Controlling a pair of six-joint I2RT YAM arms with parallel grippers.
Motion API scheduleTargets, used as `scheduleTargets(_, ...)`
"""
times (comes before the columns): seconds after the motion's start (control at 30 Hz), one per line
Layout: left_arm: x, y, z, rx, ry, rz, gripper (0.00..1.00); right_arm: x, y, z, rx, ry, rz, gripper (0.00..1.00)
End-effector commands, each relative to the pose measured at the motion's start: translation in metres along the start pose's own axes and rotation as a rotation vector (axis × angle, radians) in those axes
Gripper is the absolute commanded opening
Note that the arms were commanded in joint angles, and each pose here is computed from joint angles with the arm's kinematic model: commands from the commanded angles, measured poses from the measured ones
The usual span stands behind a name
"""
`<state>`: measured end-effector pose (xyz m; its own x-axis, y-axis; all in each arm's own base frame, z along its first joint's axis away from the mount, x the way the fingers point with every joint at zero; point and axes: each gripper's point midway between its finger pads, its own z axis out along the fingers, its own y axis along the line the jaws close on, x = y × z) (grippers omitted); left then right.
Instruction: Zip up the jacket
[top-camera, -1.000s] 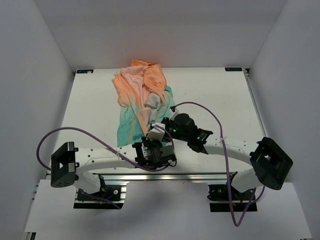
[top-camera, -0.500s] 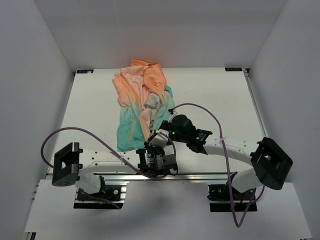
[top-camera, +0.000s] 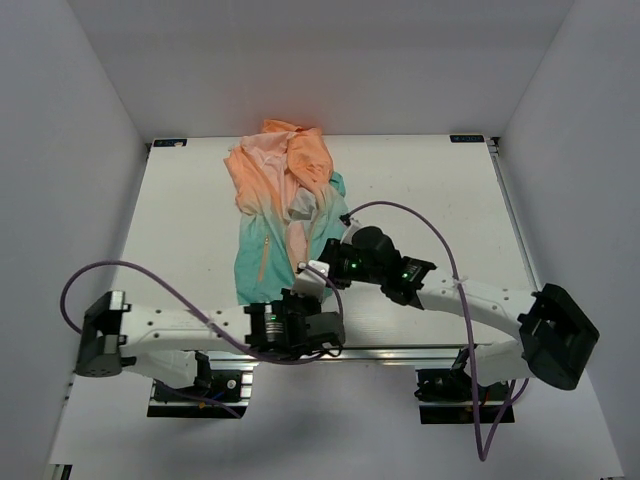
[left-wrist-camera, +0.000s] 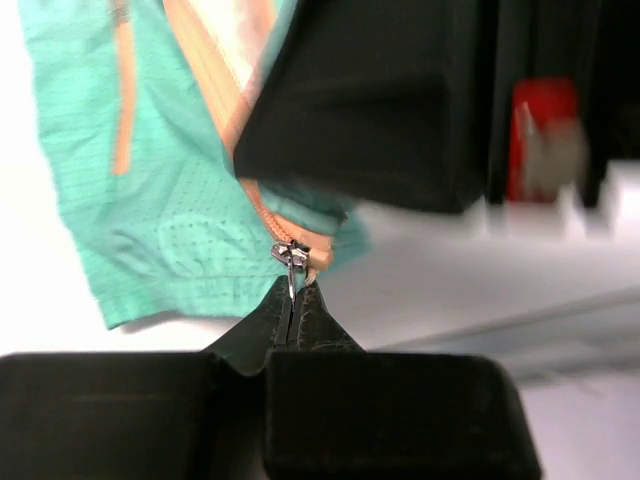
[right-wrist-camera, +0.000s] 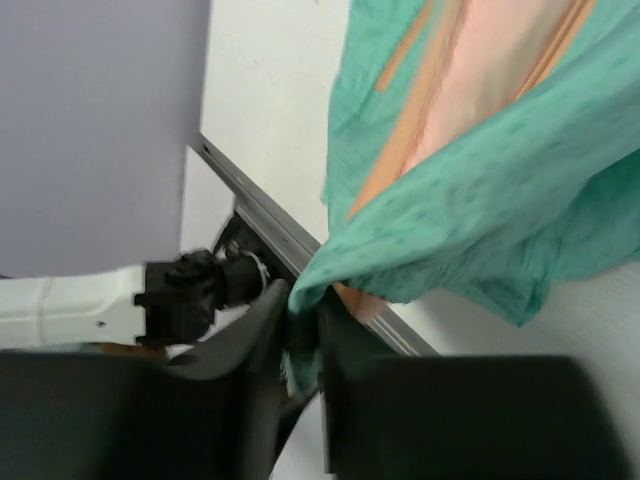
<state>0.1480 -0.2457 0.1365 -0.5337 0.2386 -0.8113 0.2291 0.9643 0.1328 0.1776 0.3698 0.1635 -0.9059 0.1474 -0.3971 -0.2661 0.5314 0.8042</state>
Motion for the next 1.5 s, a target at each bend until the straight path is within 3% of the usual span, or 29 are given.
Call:
scheduleTargets(0.0,-0.029,-0.021,-0.035,0.223,-0.058,-0.141,0.0,-0.048,0.019,-0.017,-0.062,-0.19,-0.097,0.31)
scheduleTargets(0.07,-0.037,-0.019,-0.039,0.26,-0.086,-0.135,0.0,-0.043,0.027,-0.023,-0.103,-0.165,-0.159,0.53)
scheduleTargets(0.13,-0.046,-0.011,-0.047,0.287,-0.114,-0.146,0.0,-0.044,0.032,-0.031,-0.103,-0.168,-0.196,0.64)
scheduleTargets(0.27,-0.052,-0.003,-0.052,0.298,-0.142,-0.143,0.0,-0.048,0.052,-0.051,-0.158,-0.186,-0.3,0.72)
scheduleTargets(0.57,-0.049,0.012,-0.046,0.19,-0.127,-0.075,0.0,-0.054,0.066,-0.088,-0.134,-0.193,-0.558,0.75)
scheduleTargets(0.73,-0.054,0.017,-0.049,0.206,-0.15,-0.053,0.0,-0.061,0.066,-0.106,-0.101,-0.204,-0.813,0.75)
scheduleTargets(0.83,-0.057,0.018,-0.053,0.233,-0.162,-0.032,0.0,-0.07,0.058,-0.107,-0.04,-0.217,-0.872,0.75)
scheduleTargets(0.97,-0.058,0.017,-0.054,0.242,-0.163,0.009,0.0,-0.081,0.058,-0.098,0.0,-0.225,-0.897,0.76)
scheduleTargets(1.3,-0.053,-0.01,-0.037,0.204,-0.138,0.232,0.0,-0.058,0.077,-0.035,-0.214,-0.041,-0.897,0.67)
scheduleTargets(1.47,-0.058,-0.001,-0.027,0.15,-0.135,0.246,0.0,-0.041,0.043,-0.018,-0.154,0.055,-0.853,0.62)
